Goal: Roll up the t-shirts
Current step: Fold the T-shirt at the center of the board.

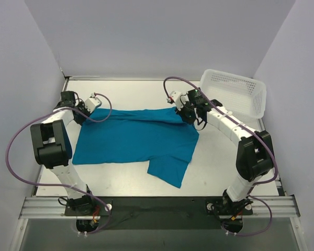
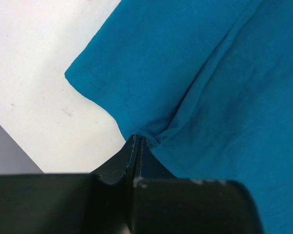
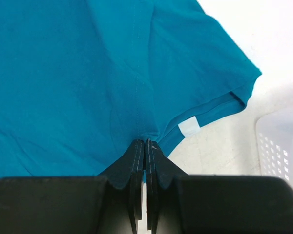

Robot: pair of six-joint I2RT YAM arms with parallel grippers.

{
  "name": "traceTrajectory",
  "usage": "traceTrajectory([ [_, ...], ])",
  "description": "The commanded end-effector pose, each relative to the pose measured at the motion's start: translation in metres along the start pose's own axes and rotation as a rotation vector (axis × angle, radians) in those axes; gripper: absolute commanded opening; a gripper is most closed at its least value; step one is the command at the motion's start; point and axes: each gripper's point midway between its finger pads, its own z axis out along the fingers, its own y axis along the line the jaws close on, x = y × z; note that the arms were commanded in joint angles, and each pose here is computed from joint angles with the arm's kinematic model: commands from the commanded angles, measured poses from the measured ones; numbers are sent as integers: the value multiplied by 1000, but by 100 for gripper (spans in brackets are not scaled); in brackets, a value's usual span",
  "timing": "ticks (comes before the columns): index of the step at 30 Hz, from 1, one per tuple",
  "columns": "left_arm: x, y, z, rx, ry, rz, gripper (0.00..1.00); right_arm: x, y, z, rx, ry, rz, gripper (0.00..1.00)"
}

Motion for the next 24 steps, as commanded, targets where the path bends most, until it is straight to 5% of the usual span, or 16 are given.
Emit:
traceTrajectory([
  [1,-6,7,-15,-29,-19,12,0,5,9,-15,-35,11,-26,0],
  [13,-14,28,-24,-119,-31,26,0,-3,35,-37,-105,-51,-93,0],
  [24,-14,29,-27,-108,-21,23,0,30,35,-26,-124,18,-116,0],
])
